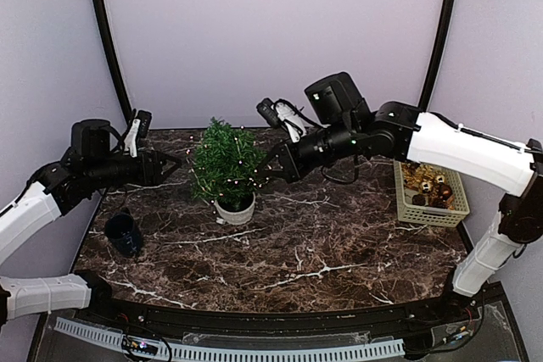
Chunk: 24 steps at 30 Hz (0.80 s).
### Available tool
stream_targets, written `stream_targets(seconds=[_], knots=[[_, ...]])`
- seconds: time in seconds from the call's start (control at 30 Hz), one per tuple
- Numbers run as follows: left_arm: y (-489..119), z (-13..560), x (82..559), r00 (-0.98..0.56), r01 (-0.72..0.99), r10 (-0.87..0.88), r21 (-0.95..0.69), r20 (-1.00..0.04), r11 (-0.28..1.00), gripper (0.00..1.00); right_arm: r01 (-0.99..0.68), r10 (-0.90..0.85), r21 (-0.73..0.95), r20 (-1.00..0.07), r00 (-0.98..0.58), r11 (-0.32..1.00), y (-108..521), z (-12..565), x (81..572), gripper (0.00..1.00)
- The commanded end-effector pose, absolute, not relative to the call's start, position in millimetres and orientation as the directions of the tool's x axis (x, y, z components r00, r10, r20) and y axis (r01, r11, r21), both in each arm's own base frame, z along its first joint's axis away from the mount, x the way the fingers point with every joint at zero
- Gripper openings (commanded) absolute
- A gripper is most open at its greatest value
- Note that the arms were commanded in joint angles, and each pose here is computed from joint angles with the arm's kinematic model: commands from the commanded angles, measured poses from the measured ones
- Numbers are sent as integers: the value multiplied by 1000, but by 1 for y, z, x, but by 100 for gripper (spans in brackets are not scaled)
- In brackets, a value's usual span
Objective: Decorate the small christmas tree
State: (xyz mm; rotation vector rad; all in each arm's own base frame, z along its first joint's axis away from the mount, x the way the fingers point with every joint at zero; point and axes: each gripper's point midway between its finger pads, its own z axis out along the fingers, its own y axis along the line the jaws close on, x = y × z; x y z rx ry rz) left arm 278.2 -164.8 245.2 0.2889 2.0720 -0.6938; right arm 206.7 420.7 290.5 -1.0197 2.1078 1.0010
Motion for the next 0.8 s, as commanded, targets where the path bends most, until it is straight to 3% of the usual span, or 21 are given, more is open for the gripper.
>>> stream_targets(seconds=[0.0, 0.4, 0.53, 0.77], knots=[[-194, 297, 252, -379, 694, 58, -242, -924, 678, 61, -869, -357, 355, -807, -471, 346, 444, 314, 208, 0], [-291, 331, 216, -265, 909, 60, -229, -962, 349, 55, -886, -343, 379, -822, -455, 267, 467, 319, 208, 0], [-304, 318, 224, -274, 915, 99, -227, -957, 333, 43, -886, -346, 380, -821, -455, 265, 468, 319, 208, 0], [-313, 305, 236, -274, 914, 122, -219, -954, 341, 34, -888, -347, 381, -821, -453, 257, 468, 321, 206, 0]])
